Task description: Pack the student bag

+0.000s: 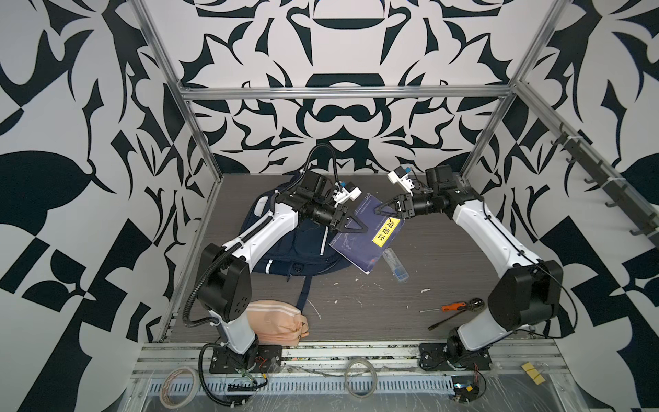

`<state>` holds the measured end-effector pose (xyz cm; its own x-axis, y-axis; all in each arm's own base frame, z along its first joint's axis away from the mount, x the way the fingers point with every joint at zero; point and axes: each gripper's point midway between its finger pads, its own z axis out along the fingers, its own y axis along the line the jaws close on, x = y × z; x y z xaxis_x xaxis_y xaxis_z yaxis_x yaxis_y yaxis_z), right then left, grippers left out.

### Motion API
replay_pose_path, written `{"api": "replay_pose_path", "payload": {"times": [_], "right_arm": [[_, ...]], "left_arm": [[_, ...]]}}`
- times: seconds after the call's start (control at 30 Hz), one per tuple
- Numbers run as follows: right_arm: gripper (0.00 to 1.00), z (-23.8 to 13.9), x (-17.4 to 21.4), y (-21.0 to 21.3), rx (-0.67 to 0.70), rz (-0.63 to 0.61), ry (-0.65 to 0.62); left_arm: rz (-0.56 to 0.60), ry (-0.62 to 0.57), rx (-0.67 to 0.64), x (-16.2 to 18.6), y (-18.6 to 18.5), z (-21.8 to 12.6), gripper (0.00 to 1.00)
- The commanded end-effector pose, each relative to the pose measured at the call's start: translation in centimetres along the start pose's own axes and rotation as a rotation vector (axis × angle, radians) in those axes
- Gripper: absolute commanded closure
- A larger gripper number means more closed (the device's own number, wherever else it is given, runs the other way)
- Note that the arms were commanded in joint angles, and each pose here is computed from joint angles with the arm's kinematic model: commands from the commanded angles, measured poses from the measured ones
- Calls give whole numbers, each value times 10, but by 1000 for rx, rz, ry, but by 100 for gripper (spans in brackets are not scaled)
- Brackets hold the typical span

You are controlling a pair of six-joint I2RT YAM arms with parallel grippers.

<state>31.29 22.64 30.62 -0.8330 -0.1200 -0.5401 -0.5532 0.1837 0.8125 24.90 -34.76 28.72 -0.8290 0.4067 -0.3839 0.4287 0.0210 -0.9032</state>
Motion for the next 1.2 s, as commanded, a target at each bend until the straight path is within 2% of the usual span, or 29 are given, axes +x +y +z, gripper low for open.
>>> {"api": "replay_pose_path", "payload": {"times": [0.0,0.07,0.13,0.17,0.2,0.23,0.27,0.37,0.4,0.47,0.6,0.63,0.73,0.8,1.03,1.17], "right_arm": [[68,-3,6,20,-17,-73,0],[76,-4,11,19,4,-87,9],[95,-5,14,18,21,-96,10],[100,-6,14,16,40,-94,8],[100,-8,14,12,58,-90,2],[100,-11,13,8,73,-85,-5],[100,-16,11,4,96,-80,-18],[100,-40,1,-19,236,-65,-87],[100,-53,-5,-28,303,-58,-131],[100,-78,-18,-41,385,-45,-234],[100,-126,-43,-49,551,-71,-481],[100,-134,-44,-53,609,-69,-516],[100,-158,-44,-71,774,-22,-606],[100,-169,-42,-77,831,6,-665],[100,-182,-27,-82,949,58,-728],[100,-180,-19,-82,979,73,-733]], "left_arm": [[14,1,-16,1,-6,-1,100],[-12,1,-55,0,2,0,100],[-11,-4,-85,0,6,-1,100],[-7,-10,-103,-2,7,-1,100],[1,-19,-125,-3,9,-2,96],[4,-27,-143,-4,10,-3,89],[7,-40,-172,-6,14,-5,76],[-58,-89,-357,-11,46,-19,18],[-86,-99,-415,-11,55,-26,8],[-130,-129,-540,-16,72,-37,0],[-209,-178,-779,-26,102,-57,0],[-227,-182,-837,-26,111,-62,3],[-295,-195,-978,-31,140,-73,18],[-291,-201,-1056,-39,154,-75,22],[-194,-146,-1346,-56,196,-69,21],[-175,-96,-1465,-53,224,-65,32]]}}
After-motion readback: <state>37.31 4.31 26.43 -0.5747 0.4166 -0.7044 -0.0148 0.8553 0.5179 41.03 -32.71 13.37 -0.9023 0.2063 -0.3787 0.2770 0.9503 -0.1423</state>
